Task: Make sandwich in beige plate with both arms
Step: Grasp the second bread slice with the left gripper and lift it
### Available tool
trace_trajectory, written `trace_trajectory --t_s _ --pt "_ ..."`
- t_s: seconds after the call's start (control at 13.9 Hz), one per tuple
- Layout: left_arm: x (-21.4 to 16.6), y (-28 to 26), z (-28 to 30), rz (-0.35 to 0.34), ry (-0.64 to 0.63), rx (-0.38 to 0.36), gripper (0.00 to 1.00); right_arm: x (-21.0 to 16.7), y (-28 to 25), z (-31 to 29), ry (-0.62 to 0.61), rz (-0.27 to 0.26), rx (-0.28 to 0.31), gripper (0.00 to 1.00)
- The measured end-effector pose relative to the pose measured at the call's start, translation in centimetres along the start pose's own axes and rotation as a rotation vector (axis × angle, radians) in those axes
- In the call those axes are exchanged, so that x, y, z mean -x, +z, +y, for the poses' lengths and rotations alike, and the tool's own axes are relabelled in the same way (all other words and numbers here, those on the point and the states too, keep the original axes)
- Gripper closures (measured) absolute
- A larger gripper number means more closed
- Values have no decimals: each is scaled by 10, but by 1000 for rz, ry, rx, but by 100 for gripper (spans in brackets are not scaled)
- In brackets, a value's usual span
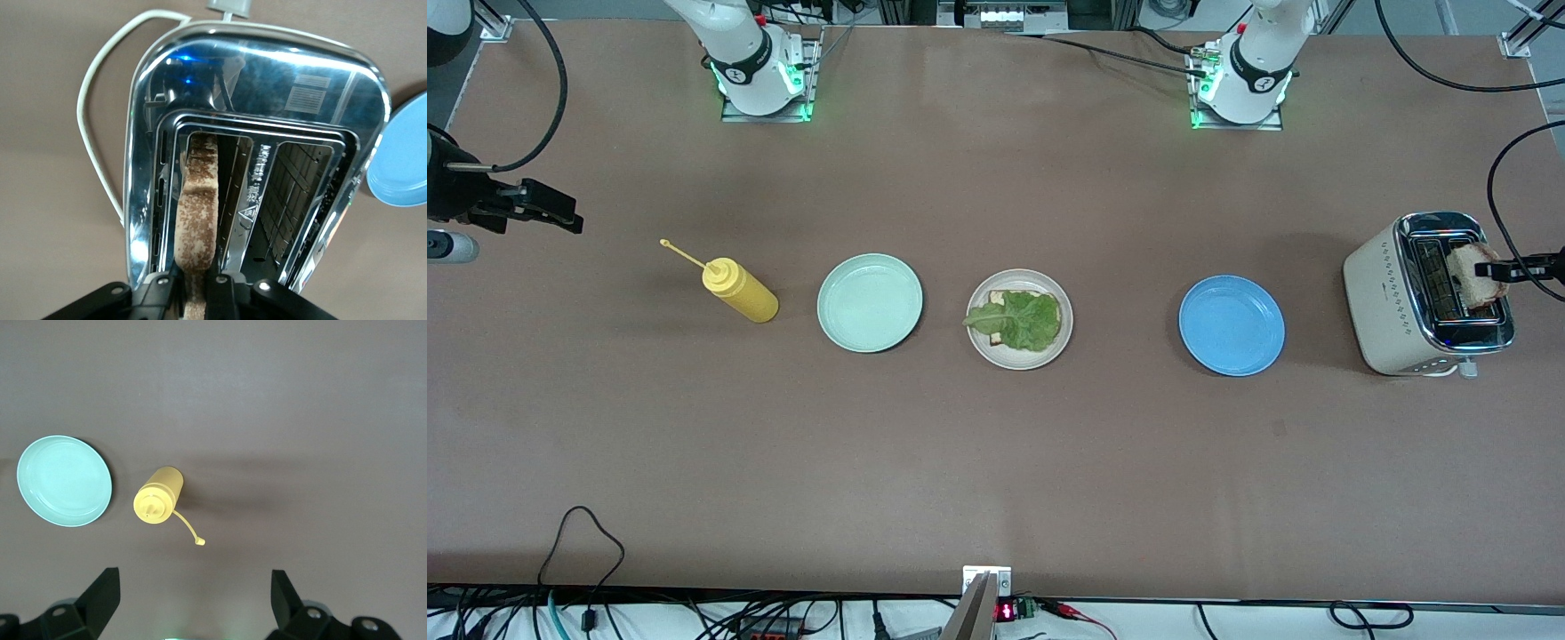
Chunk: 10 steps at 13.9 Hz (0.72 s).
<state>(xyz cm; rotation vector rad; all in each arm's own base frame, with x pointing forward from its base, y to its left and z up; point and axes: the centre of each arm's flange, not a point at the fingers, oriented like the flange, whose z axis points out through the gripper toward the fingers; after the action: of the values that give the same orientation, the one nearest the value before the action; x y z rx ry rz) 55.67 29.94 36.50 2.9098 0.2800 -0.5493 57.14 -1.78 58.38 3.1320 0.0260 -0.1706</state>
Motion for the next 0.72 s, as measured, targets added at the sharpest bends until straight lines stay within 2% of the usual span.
trace_trajectory --t_s 0.22,0.43,0.72 --pt "8 -36 4 28 55 -9 90 -1 2 0 1 -4 -4 0" --pt "41 -100 30 -4 99 0 90 -1 2 2 7 -3 -4 0" --pt "76 -160 132 -51 287 14 91 -2 2 2 37 3 -5 0"
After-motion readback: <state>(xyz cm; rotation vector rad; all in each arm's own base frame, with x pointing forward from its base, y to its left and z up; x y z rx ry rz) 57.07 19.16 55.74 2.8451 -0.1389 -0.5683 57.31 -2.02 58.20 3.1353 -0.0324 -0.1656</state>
